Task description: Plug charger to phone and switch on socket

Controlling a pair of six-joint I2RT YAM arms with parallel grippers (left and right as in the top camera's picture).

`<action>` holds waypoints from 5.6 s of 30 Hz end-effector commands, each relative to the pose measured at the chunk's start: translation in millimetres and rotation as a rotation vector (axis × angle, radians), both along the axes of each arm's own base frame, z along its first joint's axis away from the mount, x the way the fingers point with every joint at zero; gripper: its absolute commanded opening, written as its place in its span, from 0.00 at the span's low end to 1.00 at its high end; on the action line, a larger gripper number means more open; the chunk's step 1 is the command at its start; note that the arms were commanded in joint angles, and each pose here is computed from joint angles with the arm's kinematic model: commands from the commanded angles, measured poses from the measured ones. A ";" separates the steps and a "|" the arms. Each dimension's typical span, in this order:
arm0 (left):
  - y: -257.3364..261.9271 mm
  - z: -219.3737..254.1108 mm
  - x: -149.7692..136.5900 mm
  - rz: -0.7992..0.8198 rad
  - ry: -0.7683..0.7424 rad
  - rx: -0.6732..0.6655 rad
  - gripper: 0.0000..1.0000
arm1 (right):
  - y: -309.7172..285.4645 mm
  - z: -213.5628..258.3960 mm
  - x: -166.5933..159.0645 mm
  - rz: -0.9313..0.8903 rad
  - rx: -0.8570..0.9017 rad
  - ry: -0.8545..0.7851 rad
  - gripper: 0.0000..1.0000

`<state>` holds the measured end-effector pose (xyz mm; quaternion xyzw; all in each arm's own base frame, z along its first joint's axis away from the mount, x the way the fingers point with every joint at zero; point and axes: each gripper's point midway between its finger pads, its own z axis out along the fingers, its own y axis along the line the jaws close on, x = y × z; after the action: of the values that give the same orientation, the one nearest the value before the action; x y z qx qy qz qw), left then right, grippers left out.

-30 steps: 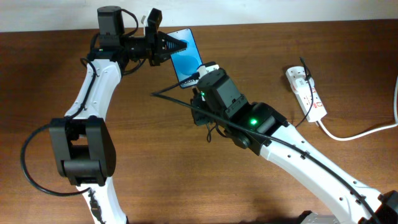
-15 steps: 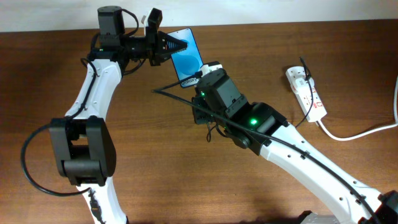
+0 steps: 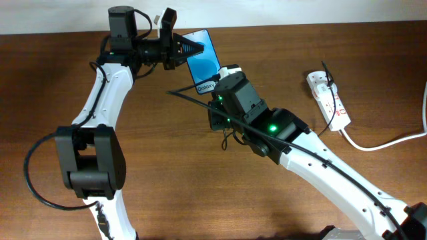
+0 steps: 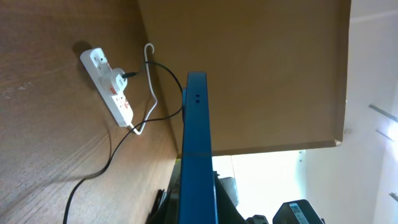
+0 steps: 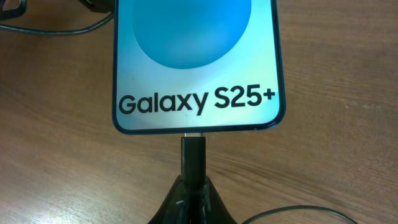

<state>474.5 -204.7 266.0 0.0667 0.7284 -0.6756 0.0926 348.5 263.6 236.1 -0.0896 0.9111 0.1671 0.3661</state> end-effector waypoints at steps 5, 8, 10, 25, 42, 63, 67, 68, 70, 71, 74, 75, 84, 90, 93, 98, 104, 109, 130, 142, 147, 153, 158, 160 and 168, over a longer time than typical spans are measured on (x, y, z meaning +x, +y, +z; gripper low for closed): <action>-14.9 30.9 -29.1 -0.117 -0.078 -0.051 0.00 | -9.1 11.4 18.3 -0.059 0.010 -0.058 0.13; -9.2 30.5 -25.6 -0.100 -0.079 -0.049 0.00 | -12.3 7.9 14.2 -0.050 -0.014 -0.043 0.49; -6.6 30.2 -23.9 -0.094 -0.117 -0.047 0.00 | -15.1 16.3 10.6 -0.043 -0.012 -0.059 0.59; -2.4 -81.0 12.3 0.027 -0.238 0.172 0.00 | -85.6 56.1 -28.5 -0.148 -0.069 -0.076 0.76; 40.3 -202.2 8.3 0.045 -0.288 0.943 0.00 | -78.3 35.5 -22.3 -0.134 -0.083 -0.015 0.77; 52.7 -257.1 -5.0 -0.008 -0.166 1.034 0.29 | -79.0 34.3 -23.2 -0.134 -0.087 -0.010 0.77; 56.0 -258.6 -4.1 -0.004 -0.167 1.055 0.38 | -79.2 34.1 -23.4 -0.134 -0.088 -0.009 0.77; 57.5 -258.6 -3.6 -0.001 -0.166 1.056 0.39 | -79.2 34.1 -23.4 -0.134 -0.088 -0.009 0.77; 62.5 -259.4 -2.3 0.007 -0.162 1.068 0.40 | -79.1 34.1 -23.5 -0.133 -0.088 -0.008 0.77; 66.6 -260.9 -1.7 0.012 -0.160 1.088 0.41 | -79.1 34.1 -23.5 -0.133 -0.088 -0.008 0.77; 72.8 -263.3 -0.3 0.020 -0.161 1.127 0.44 | -79.1 34.1 -23.5 -0.133 -0.088 -0.008 0.81; 75.4 -264.1 0.3 0.023 -0.161 1.142 0.47 | -79.1 34.1 -23.5 -0.133 -0.088 -0.008 0.82; 91.0 -266.0 6.3 0.048 -0.170 1.233 0.62 | -80.8 32.3 -25.5 -0.134 -0.097 0.001 0.93; 136.3 -117.5 56.1 0.293 -0.338 1.294 0.87 | -135.8 84.2 -23.5 -0.275 -0.091 -0.027 0.99; 148.8 -25.8 54.9 0.420 -0.458 1.275 0.97 | -214.2 94.0 -21.1 -0.491 -0.119 0.022 0.99; 150.4 35.3 36.0 0.495 -0.549 1.249 0.99 | -329.0 72.2 -28.7 -0.797 -0.119 0.140 0.98; 150.4 37.0 35.3 0.497 -0.552 1.248 0.99 | -420.6 -22.4 -10.5 -0.856 -0.089 0.439 0.98; 150.0 37.0 35.3 0.496 -0.553 1.248 0.99 | -422.5 -100.3 28.0 -0.745 0.062 0.571 0.98; 149.9 36.8 35.3 0.496 -0.552 1.248 0.99 | -424.1 -184.7 78.8 -0.611 -0.085 0.564 0.98; 150.0 36.8 35.3 0.496 -0.552 1.248 0.99 | -432.2 -188.7 80.4 -0.606 -0.137 0.550 0.98; 150.0 37.0 35.3 0.496 -0.553 1.248 0.99 | -429.9 -206.2 78.8 -0.597 -0.131 0.587 0.98; 150.0 36.8 35.3 0.496 -0.552 1.248 0.99 | -427.1 -212.8 83.7 -0.587 -0.127 0.582 0.98; 149.9 37.0 35.3 0.496 -0.553 1.248 0.99 | -422.9 -212.2 91.7 -0.577 -0.133 0.556 0.98; 149.9 37.0 35.3 0.496 -0.553 1.248 0.99 | -421.6 -213.3 94.0 -0.577 -0.132 0.551 0.98; 150.0 36.8 35.3 0.496 -0.552 1.248 0.99 | -415.4 -236.3 90.6 -0.580 -0.091 0.605 0.98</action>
<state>509.1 -55.6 303.0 0.1064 0.9221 -0.0562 0.3678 445.9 -169.1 23.6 0.2110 0.9669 0.0116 0.1431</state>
